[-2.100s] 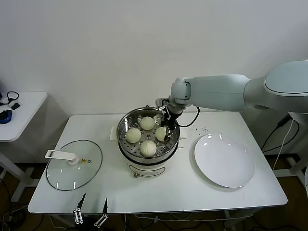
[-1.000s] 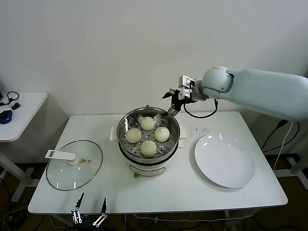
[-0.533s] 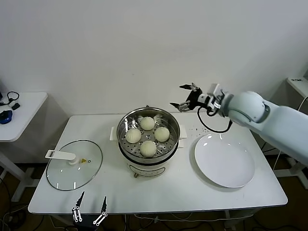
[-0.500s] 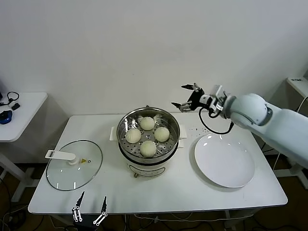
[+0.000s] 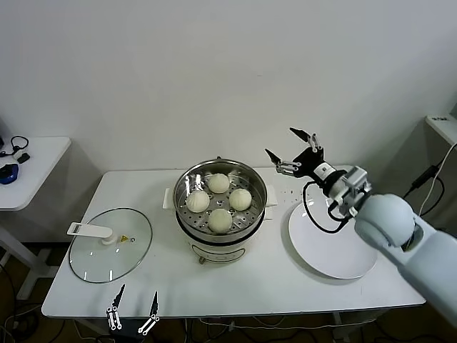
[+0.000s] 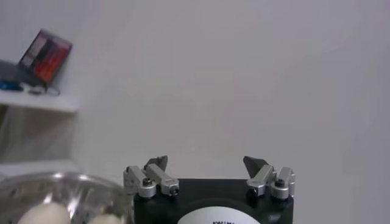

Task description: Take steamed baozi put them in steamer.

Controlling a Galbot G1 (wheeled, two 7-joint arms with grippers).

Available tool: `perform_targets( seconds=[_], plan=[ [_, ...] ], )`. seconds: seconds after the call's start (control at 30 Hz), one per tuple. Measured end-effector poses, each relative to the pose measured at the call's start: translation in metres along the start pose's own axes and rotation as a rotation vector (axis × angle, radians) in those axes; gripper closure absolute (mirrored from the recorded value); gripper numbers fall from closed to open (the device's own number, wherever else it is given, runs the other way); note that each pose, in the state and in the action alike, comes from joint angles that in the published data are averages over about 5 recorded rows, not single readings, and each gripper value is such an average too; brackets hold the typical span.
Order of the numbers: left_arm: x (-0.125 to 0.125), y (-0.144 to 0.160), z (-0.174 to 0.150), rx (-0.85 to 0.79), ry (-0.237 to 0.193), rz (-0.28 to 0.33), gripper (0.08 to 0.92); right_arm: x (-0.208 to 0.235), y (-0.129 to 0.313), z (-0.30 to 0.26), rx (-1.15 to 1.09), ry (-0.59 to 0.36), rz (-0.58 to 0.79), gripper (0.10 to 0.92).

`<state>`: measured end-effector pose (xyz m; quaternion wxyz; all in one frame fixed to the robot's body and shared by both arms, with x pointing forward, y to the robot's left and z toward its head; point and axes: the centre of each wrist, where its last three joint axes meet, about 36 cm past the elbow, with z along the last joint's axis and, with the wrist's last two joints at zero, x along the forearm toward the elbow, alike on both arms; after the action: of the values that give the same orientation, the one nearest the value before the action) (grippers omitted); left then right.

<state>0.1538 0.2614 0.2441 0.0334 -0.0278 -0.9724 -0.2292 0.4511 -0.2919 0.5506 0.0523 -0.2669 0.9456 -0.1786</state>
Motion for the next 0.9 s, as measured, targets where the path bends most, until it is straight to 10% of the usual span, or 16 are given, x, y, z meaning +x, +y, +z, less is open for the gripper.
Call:
perform_targets(
  seconds=[0.9],
  plan=[
    [-0.006,-0.006,-0.005,0.022,-0.032,-0.021,0.177,0.119,0.163,0.121,-0.361,-0.174,0.379,0.200]
  ],
)
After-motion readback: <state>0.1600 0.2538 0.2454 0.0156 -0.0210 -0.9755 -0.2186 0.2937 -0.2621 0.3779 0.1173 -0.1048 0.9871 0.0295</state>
